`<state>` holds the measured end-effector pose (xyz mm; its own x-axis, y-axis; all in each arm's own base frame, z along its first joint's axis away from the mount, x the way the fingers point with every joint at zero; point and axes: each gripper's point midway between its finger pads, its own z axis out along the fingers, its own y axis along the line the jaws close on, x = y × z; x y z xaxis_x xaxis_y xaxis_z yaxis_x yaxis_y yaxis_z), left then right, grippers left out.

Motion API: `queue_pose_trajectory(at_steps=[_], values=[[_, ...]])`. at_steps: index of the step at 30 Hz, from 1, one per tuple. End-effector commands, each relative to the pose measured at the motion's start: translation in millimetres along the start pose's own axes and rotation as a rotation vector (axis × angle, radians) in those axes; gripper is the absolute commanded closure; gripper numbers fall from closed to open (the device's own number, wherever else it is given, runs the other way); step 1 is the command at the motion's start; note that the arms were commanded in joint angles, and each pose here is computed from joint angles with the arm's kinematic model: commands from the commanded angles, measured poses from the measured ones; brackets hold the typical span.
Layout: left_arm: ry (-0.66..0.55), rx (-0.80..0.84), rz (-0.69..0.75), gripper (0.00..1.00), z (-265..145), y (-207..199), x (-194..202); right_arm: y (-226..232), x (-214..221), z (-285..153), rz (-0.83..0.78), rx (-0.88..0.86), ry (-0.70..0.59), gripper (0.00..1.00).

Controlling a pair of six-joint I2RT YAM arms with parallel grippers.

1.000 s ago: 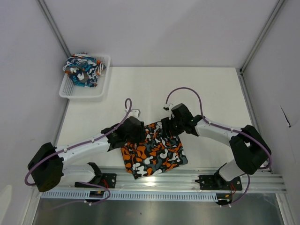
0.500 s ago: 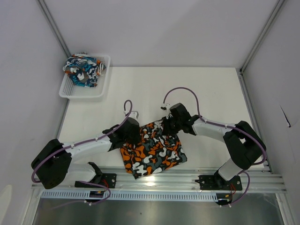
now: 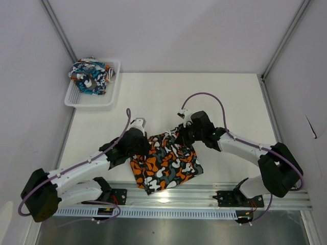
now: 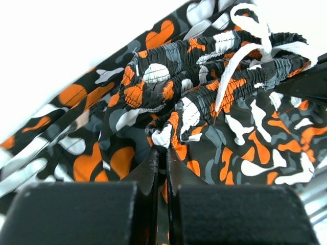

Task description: Fold and stack the shorts

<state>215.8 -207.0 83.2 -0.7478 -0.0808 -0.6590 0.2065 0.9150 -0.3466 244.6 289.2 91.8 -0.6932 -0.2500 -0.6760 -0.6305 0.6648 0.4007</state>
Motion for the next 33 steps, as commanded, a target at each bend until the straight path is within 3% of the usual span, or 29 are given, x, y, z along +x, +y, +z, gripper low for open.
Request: queue_pose_trajectory(at_steps=[1,8,16,23,26,27,29,30,33], values=[[-0.08,-0.018,-0.054,1.0,-23.2,2.5,-21.2,23.9,-34.2,-12.6,-0.067,-0.09,-0.126,1.0],[-0.148,-0.026,-0.113,1.0,-50.3,17.4,-20.9,26.9,-45.3,-9.6,-0.086,-0.11,-0.143,1.0],[-0.111,-0.232,-0.166,1.0,-39.2,62.1,3.8,-1.8,-27.9,46.2,-0.009,-0.043,-0.003,0.95],[-0.035,-0.409,-0.15,1.0,-14.0,98.7,13.2,-31.8,-24.3,58.8,0.059,0.11,0.015,0.9],[-0.04,-0.425,-0.146,0.99,-8.9,98.2,7.0,-40.1,-26.2,57.7,0.071,0.164,0.023,0.68],[-0.033,-0.433,-0.144,0.91,-6.4,97.8,5.5,-40.8,-28.0,57.6,0.073,0.177,0.022,0.56],[-0.025,-0.429,-0.14,0.77,-4.9,93.5,1.0,-42.4,-29.5,53.5,0.067,0.204,0.009,0.47],[-0.015,-0.429,-0.13,0.64,-4.1,93.2,1.7,-38.5,-32.1,47.0,0.062,0.196,-0.007,0.4],[-0.028,-0.396,-0.134,0.53,-6.8,85.1,-6.2,-28.5,-45.1,30.0,0.044,0.175,-0.055,0.27]])
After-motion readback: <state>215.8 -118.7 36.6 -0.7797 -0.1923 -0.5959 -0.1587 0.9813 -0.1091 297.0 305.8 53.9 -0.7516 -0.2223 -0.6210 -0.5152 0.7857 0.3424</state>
